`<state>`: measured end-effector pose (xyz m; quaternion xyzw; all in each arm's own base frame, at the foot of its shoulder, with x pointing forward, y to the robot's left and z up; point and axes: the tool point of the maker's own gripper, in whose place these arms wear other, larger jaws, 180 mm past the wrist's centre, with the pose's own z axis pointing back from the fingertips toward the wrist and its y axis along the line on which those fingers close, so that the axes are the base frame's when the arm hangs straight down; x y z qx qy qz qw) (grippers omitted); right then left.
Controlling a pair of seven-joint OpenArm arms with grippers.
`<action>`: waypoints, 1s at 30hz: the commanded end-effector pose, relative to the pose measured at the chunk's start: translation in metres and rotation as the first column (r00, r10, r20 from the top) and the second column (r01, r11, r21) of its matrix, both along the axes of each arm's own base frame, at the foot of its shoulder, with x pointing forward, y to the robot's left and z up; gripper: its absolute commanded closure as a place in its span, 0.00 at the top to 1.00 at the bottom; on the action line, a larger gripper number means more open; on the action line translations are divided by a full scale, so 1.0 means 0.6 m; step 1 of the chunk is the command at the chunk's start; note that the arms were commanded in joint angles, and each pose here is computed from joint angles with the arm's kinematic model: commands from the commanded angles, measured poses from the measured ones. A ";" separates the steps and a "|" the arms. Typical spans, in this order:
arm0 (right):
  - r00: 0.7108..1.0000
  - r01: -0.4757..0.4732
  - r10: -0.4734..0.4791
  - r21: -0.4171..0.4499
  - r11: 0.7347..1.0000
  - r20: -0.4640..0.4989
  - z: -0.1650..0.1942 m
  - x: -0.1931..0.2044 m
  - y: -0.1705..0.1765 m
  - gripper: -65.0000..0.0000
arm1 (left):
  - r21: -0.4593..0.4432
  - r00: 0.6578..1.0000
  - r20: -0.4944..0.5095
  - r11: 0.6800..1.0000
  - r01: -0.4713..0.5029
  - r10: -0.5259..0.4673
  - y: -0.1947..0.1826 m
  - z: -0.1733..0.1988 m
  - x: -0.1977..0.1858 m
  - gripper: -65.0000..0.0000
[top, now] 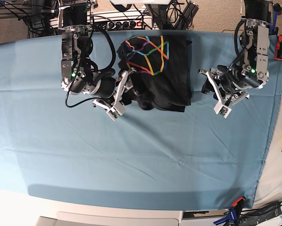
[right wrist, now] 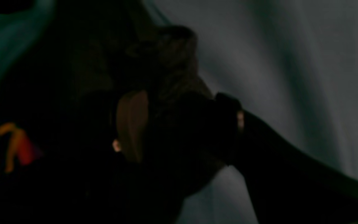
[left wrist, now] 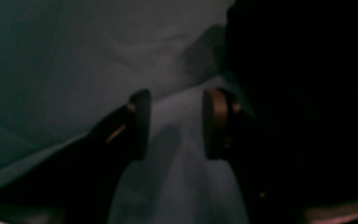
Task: Fold the T-shirt properly
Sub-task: 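Press and tuck the shirt's sides inward with both grippers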
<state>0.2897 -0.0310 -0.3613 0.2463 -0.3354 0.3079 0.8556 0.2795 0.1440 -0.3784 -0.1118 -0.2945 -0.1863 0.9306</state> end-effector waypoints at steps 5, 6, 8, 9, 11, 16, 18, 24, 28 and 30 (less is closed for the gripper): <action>0.999 -0.004 0.003 0.033 0.999 0.041 0.023 0.013 0.006 0.52 | -0.006 0.999 0.047 1.000 0.004 -0.004 0.001 0.019 0.015 0.40; 0.999 -0.005 0.004 0.038 0.999 0.041 0.024 0.013 0.008 0.52 | -0.006 0.999 0.047 1.000 0.004 -0.004 0.001 0.019 0.015 0.40; 0.999 -0.015 0.011 0.081 0.997 0.041 0.035 0.011 0.017 0.52 | -0.006 0.999 0.047 1.000 0.004 -0.004 0.001 0.019 0.015 0.40; 0.999 -0.022 0.017 0.099 0.995 0.044 0.042 0.009 0.021 0.52 | -0.006 0.999 0.047 1.000 0.004 -0.004 0.001 0.019 0.015 0.40; 0.998 -0.035 0.028 0.122 0.992 0.057 0.057 0.007 0.028 0.52 | -0.006 0.999 0.047 1.000 0.004 -0.004 0.001 0.019 0.015 0.40; 0.995 -0.048 0.037 0.128 0.991 0.092 0.078 0.008 0.032 0.52 | -0.006 0.999 0.044 1.000 0.004 -0.004 0.001 0.018 0.014 0.40; 0.995 -0.051 0.038 0.137 0.989 0.093 0.080 0.007 0.033 0.52 | -0.006 0.999 0.041 1.000 0.004 -0.004 0.001 0.017 0.012 0.40; 0.996 -0.024 0.022 0.021 0.999 0.090 0.054 0.012 0.010 0.52 | -0.010 1.000 0.029 1.000 0.003 -0.003 0.000 0.009 0.002 0.40; 0.995 -0.005 0.005 -0.001 1.000 0.099 0.045 0.019 0.003 0.52 | -0.011 1.000 0.026 1.000 0.003 -0.003 0.000 0.007 -0.001 0.40; 0.996 0.002 -0.002 -0.004 1.000 0.094 0.037 0.020 0.002 0.52 | -0.011 1.000 0.027 1.000 0.003 -0.003 0.000 0.007 -0.001 0.40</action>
